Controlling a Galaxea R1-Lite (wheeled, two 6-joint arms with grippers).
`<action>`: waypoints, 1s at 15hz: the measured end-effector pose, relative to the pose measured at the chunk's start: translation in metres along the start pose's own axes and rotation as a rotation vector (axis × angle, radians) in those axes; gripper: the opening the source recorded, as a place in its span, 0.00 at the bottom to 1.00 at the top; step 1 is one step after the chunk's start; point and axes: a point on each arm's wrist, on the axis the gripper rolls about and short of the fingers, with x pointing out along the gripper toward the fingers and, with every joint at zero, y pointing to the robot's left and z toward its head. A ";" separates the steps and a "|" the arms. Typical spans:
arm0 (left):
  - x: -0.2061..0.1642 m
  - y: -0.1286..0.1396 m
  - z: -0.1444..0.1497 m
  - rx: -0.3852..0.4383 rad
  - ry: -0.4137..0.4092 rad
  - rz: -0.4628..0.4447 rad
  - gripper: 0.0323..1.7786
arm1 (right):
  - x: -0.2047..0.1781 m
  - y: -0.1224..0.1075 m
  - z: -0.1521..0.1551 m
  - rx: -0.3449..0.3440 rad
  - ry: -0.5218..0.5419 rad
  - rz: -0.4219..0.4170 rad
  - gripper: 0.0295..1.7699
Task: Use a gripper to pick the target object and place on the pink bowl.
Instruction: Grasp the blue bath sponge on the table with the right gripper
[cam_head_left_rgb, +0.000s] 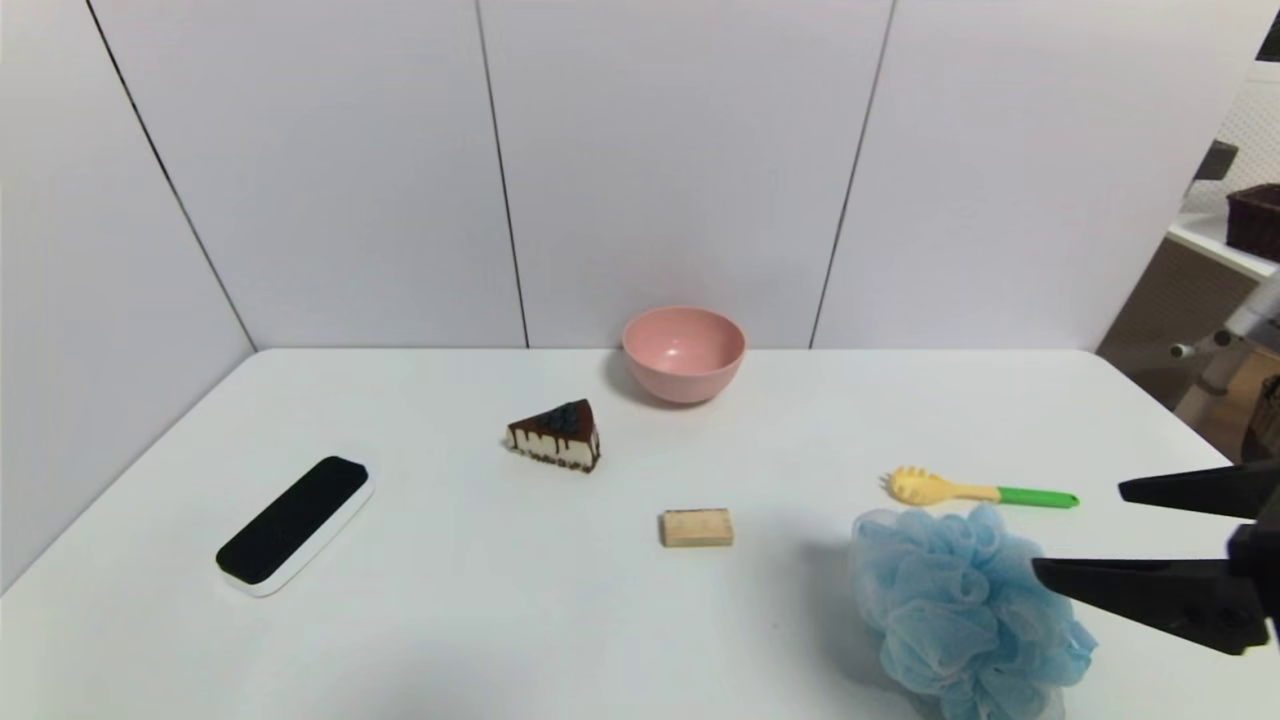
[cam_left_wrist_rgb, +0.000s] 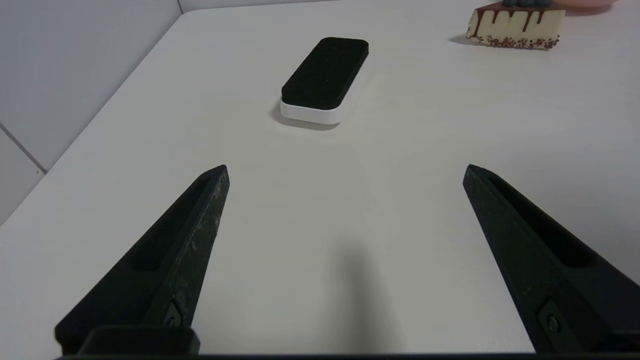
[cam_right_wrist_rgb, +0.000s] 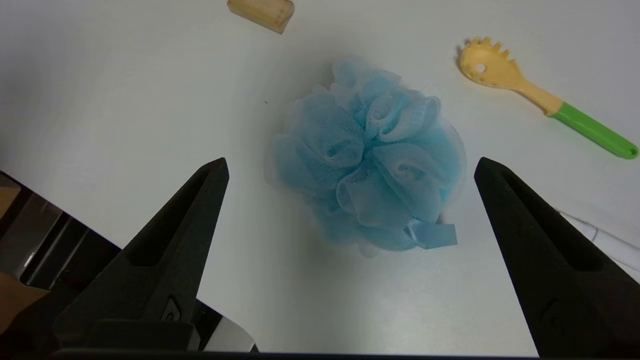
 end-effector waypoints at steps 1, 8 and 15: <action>0.000 0.000 0.000 0.000 0.000 0.000 0.95 | 0.010 0.001 0.004 -0.003 0.031 0.001 0.96; 0.000 0.000 0.000 0.000 0.000 0.000 0.95 | 0.066 0.002 0.014 -0.011 0.196 -0.004 0.96; 0.000 0.000 0.000 0.000 0.000 0.000 0.95 | 0.083 -0.003 0.010 -0.038 0.261 -0.175 0.96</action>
